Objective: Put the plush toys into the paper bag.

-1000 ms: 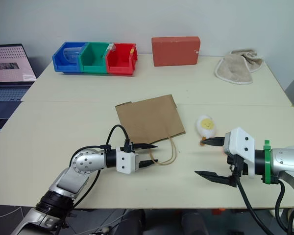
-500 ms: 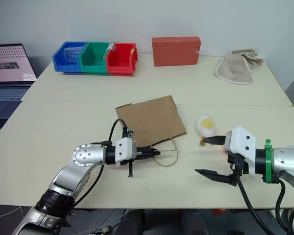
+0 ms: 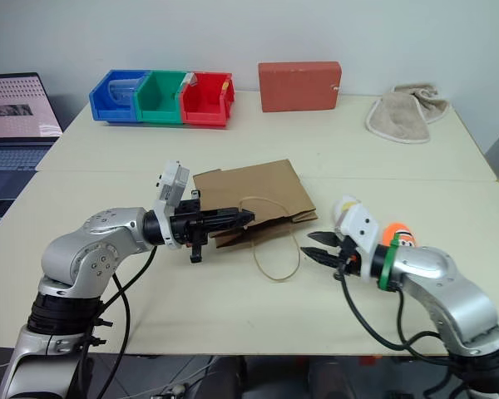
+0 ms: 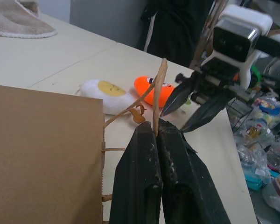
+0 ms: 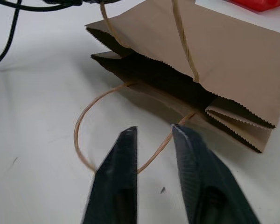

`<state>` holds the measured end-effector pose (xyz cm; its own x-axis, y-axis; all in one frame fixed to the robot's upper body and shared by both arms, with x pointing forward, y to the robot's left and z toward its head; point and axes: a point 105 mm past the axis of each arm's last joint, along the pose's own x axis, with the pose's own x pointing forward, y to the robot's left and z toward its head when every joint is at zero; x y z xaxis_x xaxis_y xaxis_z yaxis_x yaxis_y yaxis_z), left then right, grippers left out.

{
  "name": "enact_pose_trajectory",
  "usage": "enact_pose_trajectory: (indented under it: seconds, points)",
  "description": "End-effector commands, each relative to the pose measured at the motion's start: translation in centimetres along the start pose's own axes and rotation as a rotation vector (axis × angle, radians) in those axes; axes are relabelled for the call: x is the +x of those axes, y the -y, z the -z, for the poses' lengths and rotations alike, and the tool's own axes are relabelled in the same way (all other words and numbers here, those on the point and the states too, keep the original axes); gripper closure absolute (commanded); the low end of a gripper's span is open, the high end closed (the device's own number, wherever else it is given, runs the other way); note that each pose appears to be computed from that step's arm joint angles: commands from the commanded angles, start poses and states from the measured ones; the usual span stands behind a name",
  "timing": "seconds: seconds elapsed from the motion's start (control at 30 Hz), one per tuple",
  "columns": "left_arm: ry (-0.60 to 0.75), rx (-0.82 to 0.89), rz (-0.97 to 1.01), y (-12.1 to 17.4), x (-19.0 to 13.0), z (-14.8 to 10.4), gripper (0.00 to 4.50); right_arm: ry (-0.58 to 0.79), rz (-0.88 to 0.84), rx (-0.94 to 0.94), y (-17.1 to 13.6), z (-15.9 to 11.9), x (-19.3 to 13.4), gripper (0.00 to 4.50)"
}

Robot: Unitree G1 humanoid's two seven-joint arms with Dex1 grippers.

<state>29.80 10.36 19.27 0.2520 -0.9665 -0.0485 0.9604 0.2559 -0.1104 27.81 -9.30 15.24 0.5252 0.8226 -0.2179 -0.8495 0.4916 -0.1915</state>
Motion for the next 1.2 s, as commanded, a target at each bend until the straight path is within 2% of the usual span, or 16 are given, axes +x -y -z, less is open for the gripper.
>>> enact_pose_trajectory:
  seconds: [0.03,0.43,0.53,0.67,0.73,0.9,1.0,1.1,1.2]
  points:
    - [0.066,0.015,0.009,0.4,0.2,-2.0,4.5,0.047,0.075,-0.052,0.8,-0.5,2.7,4.47]
    - [0.129,-0.022,-0.016,0.4,0.8,-3.2,4.5,0.094,0.238,-0.067,2.1,-0.2,8.9,4.47]
    - [0.161,-0.033,-0.044,0.1,0.5,-3.9,4.5,0.075,0.303,-0.043,2.6,0.7,10.0,4.47]
    - [0.248,-0.02,-0.102,-0.8,-0.2,-6.6,4.5,0.03,0.359,-0.026,2.9,2.4,10.4,4.47]
    - [0.306,0.037,-0.156,-1.6,-1.0,-9.2,4.5,0.01,0.366,-0.016,2.8,3.0,10.5,4.47]
    - [0.39,0.153,-0.223,-2.2,-2.5,-13.7,4.5,-0.005,0.36,-0.001,2.6,3.4,10.7,4.47]
    - [0.406,0.202,-0.232,-2.1,-2.8,-15.2,4.5,-0.009,0.357,0.002,2.5,3.5,10.7,4.47]
    - [0.466,0.291,-0.244,-1.5,-3.1,-17.8,4.5,-0.019,0.356,0.013,2.5,3.7,10.8,4.47]
    - [0.488,0.334,-0.23,-0.7,-2.8,-18.6,4.5,-0.019,0.368,0.033,2.7,3.5,10.9,4.47]
